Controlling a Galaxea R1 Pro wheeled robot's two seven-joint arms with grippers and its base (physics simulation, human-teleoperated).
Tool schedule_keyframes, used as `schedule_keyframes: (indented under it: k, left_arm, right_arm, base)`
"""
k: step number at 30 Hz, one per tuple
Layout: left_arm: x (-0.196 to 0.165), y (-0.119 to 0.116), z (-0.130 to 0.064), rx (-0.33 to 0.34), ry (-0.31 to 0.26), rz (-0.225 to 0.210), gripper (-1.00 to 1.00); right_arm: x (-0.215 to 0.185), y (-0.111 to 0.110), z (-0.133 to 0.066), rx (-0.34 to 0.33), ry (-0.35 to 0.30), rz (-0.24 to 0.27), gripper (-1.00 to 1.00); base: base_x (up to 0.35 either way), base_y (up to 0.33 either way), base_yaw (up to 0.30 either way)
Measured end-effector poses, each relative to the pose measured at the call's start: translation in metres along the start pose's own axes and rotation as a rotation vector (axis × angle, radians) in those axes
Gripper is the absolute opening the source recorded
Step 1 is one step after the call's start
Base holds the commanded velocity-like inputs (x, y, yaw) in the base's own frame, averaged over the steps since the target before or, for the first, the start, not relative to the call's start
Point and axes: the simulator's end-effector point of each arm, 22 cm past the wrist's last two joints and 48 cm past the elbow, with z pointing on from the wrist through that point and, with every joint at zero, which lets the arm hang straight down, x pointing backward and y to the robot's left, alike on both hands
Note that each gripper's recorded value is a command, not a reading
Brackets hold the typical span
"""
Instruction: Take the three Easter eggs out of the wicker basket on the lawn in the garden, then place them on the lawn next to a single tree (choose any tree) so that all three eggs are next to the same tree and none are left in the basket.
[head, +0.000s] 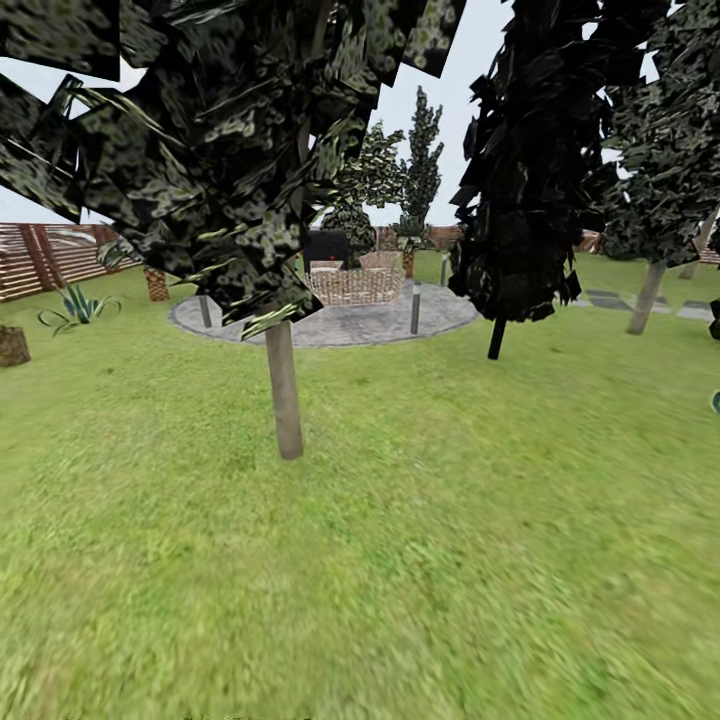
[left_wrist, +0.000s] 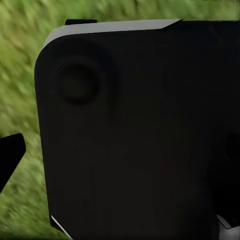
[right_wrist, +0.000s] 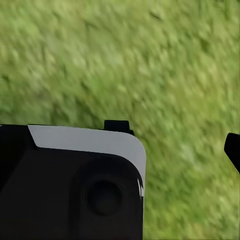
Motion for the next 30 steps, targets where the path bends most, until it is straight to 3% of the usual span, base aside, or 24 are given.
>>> schedule_keyframes:
  k: [30]
  left_arm:
    - [0.0,-0.0004,0.0,0.0,0.0,0.0,1.0]
  right_arm:
    - [0.0,0.0003,0.0,0.0,0.0,0.0,1.0]
  base:
    - [0.0,0.0,0.286]
